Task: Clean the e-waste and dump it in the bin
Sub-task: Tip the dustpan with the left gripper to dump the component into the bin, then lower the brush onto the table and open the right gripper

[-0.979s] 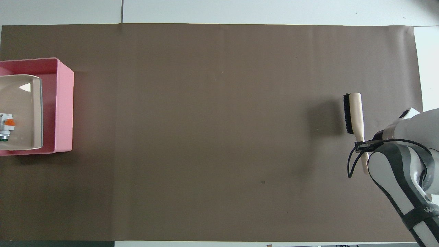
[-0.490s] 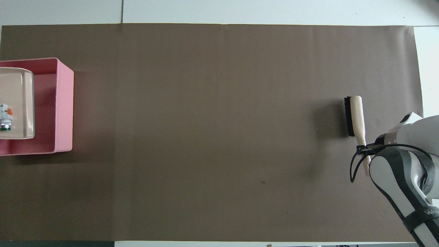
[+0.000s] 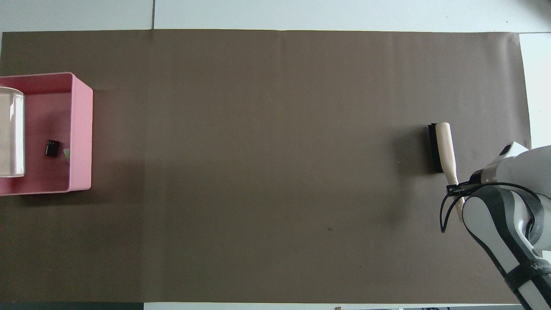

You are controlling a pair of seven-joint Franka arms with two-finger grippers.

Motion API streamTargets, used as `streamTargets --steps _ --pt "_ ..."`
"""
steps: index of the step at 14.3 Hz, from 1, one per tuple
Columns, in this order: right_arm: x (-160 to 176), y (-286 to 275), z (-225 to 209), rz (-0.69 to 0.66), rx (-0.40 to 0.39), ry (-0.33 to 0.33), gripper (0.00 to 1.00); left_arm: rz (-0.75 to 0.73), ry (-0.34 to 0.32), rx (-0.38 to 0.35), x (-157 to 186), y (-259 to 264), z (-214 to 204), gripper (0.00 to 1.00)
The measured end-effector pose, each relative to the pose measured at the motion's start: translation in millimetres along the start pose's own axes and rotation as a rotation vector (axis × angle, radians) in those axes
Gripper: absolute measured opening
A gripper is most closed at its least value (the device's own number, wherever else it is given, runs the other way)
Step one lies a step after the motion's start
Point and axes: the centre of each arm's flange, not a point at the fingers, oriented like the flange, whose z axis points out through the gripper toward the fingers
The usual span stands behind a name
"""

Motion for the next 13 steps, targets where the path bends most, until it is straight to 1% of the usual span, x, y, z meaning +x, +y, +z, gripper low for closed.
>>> streamTargets --steps 3,4,5,6,7,9,11,13 --pt "7 -6 -10 -0.017 -0.008 0.019 0.63 -0.020 -0.020 0.016 -24 2 -19 0.33" --pt "14 -13 -21 -0.031 -0.013 0.032 0.71 -0.023 -0.018 0.032 -31 4 -31 0.33" --pt "22 -23 -36 -0.041 -0.019 0.046 0.85 -0.019 0.000 0.050 -34 5 -48 0.33" --pt "32 -36 -57 -0.042 -0.025 0.063 0.96 -0.020 0.048 0.060 -31 7 -67 0.33" --pt "41 -50 -78 -0.042 -0.030 0.079 1.00 -0.021 0.104 0.066 -25 7 -84 0.33" --pt "55 -67 -120 -0.045 -0.036 0.110 1.00 -0.013 0.214 0.069 0 7 -117 0.33" --pt "67 -65 -160 -0.029 -0.036 0.137 1.00 0.010 0.318 0.068 32 7 -148 0.33" --pt "75 -61 -193 0.041 -0.031 0.166 1.00 0.053 0.394 0.067 66 11 -176 0.33"
